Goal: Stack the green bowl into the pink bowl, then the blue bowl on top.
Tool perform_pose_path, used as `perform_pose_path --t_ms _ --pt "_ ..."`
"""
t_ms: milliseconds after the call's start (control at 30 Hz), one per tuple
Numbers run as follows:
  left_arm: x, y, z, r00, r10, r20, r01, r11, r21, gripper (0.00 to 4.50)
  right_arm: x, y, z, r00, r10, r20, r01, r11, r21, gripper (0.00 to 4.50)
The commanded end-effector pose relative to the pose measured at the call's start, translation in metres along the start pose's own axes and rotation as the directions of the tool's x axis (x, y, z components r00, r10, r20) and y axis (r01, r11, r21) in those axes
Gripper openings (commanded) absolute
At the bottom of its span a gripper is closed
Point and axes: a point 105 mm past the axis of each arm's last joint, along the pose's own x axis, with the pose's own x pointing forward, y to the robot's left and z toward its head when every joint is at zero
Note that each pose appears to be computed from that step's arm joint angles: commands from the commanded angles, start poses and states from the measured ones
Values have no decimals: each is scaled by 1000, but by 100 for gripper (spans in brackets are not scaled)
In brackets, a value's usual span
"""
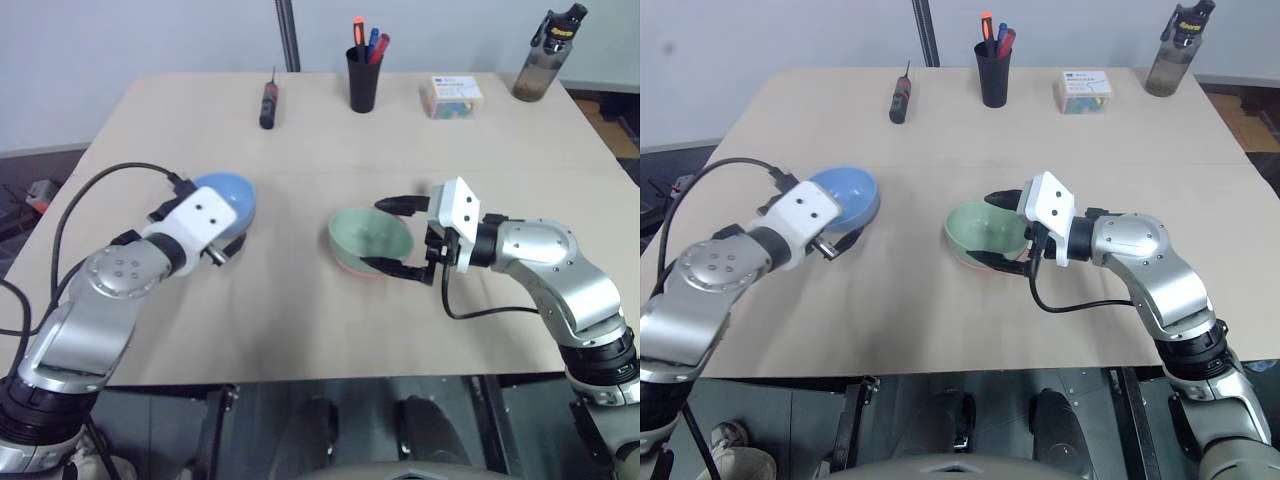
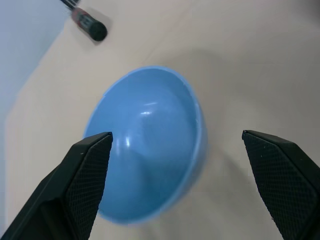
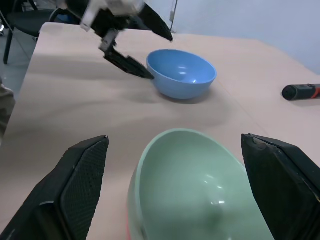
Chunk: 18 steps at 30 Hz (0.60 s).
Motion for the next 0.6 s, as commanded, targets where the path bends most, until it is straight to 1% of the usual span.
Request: perform_pose_path --t_ms 33,100,133,167,200,233,367,400,433,467,533,567,600 --pt "9 1 -12 997 7 -83 -2 998 68 401 -4 -4 16 999 -21 48 24 998 -58 450" --pt "14 1 -15 994 12 -106 -5 998 66 328 -4 -3 17 998 -17 53 20 998 -59 450" --pt "15 4 -16 993 24 -116 -17 998 60 318 -5 -3 18 998 -15 59 19 998 -59 450" --pt "16 7 -17 992 34 -123 -27 998 57 268 -5 -3 20 998 -14 66 18 998 -59 450" --pt "18 10 -17 991 43 -129 -36 998 55 234 -6 -3 21 997 -14 73 18 998 -58 450" --pt "18 12 -17 990 47 -132 -40 998 55 189 -6 -3 22 997 -13 78 18 998 -57 450" --pt "20 14 -17 991 47 -128 -40 998 53 46 -7 -4 24 996 -16 88 21 998 -58 450" --pt "20 14 -15 992 40 -118 -33 998 56 19 -7 -4 24 996 -20 88 25 998 -59 450" --pt "19 12 -9 996 25 -89 -20 999 48 3 -9 -6 23 996 -27 85 33 998 -62 450" --pt "18 11 -5 998 14 -66 -11 999 43 3 -9 -7 23 996 -33 84 38 997 -64 450" --pt "15 4 21 997 -53 56 52 998 18 3 -14 -11 21 995 -60 75 65 996 -62 450" --pt "13 1 29 992 -76 99 75 997 13 3 -16 -13 20 995 -70 72 74 995 -60 450" --pt "6 -4 51 971 -129 201 128 992 19 3 -23 -16 17 994 -97 59 101 993 -60 450"
